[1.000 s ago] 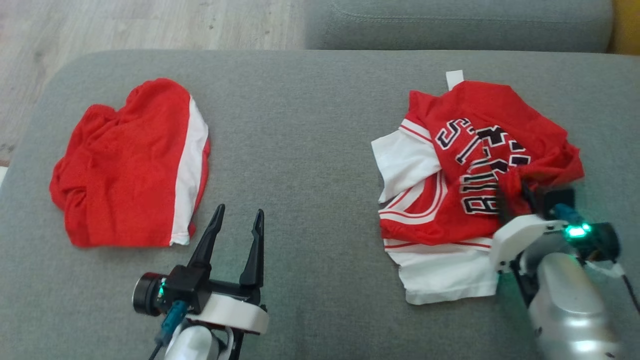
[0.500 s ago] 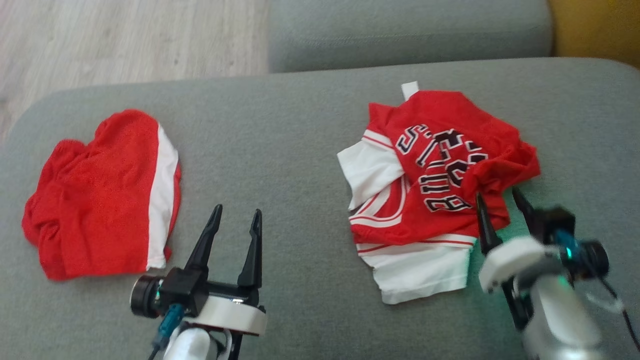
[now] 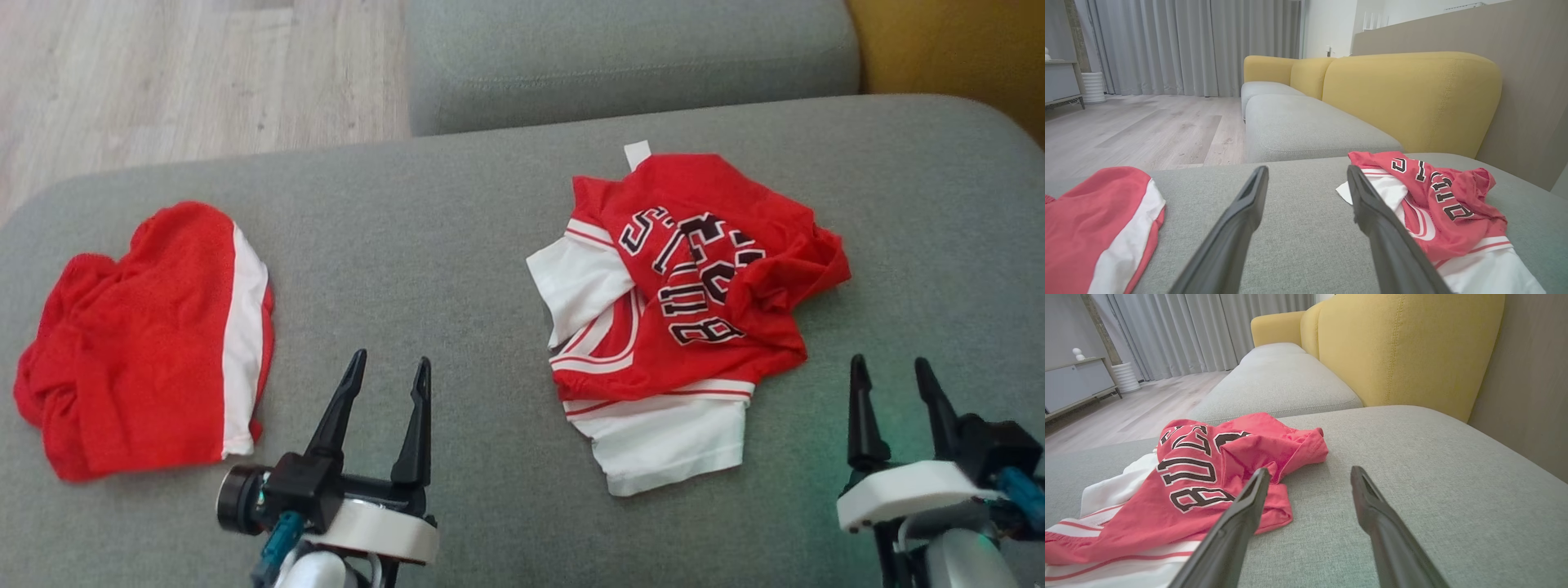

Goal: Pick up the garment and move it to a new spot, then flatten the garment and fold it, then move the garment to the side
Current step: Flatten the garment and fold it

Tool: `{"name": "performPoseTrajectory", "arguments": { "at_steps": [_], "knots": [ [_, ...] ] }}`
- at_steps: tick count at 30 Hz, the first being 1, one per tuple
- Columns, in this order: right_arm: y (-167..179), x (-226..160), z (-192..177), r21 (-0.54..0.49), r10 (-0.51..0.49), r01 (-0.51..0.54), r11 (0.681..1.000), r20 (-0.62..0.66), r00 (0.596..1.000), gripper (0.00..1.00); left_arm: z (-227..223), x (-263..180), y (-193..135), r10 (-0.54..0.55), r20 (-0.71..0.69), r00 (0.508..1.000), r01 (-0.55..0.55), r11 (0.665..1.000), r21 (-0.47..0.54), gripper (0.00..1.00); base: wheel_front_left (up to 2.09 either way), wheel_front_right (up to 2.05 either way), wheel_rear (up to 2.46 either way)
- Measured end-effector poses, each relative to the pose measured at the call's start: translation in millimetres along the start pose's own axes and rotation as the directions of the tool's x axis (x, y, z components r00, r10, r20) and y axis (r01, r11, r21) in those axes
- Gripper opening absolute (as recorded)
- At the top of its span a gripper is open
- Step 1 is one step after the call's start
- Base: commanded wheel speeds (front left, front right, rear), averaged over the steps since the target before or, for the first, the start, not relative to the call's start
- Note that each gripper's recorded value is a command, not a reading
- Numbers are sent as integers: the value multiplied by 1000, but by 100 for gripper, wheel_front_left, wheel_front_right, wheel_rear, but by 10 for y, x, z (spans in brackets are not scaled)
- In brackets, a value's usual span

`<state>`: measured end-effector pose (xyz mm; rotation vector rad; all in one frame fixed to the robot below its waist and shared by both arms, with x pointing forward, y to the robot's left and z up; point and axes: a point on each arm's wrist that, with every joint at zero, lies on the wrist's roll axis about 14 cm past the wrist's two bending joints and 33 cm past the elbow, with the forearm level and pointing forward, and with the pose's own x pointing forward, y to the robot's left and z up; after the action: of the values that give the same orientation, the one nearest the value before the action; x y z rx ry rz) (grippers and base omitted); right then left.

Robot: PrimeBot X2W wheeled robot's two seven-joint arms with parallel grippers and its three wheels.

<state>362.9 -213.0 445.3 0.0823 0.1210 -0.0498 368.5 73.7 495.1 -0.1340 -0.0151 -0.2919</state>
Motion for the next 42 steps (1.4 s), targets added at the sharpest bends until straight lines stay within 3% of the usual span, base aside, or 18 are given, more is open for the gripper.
{"name": "performPoseTrajectory", "arguments": {
  "at_steps": [11, 17, 29, 30, 31, 32, 42],
  "knots": [
    [9, 481, -4, 115, -28, 34, 993, -58, 998, 100, -110, 22, 136, 35, -33, 999, -35, 999, -5, 100, 0, 0, 0],
    [66, 642, -424, 253, -38, 98, 962, -233, 972, 100, -161, 14, 256, 69, -50, 996, -69, 998, -1, 100, 0, 0, 0],
    [352, 887, -617, 298, 8, 82, 951, -288, 958, 99, -253, -5, 409, 108, -79, 991, -109, 994, 1, 100, 0, 0, 0],
    [354, 881, -639, 298, 7, 85, 951, -294, 956, 72, -256, -4, 409, 108, -80, 991, -109, 994, 1, 100, 0, 0, 0],
    [353, 877, -654, 299, 5, 88, 950, -298, 955, 30, -258, -3, 408, 108, -80, 991, -108, 994, 1, 100, 0, 0, 0],
    [351, 878, -664, 301, 3, 92, 949, -301, 954, 0, -260, -1, 407, 108, -81, 991, -108, 994, 1, 100, 0, 0, 0],
    [243, 872, -509, 261, -23, 90, 961, -249, 968, 0, -250, 40, 316, 77, -78, 994, -77, 997, 2, 100, 0, 0, 0]
  ]
}}
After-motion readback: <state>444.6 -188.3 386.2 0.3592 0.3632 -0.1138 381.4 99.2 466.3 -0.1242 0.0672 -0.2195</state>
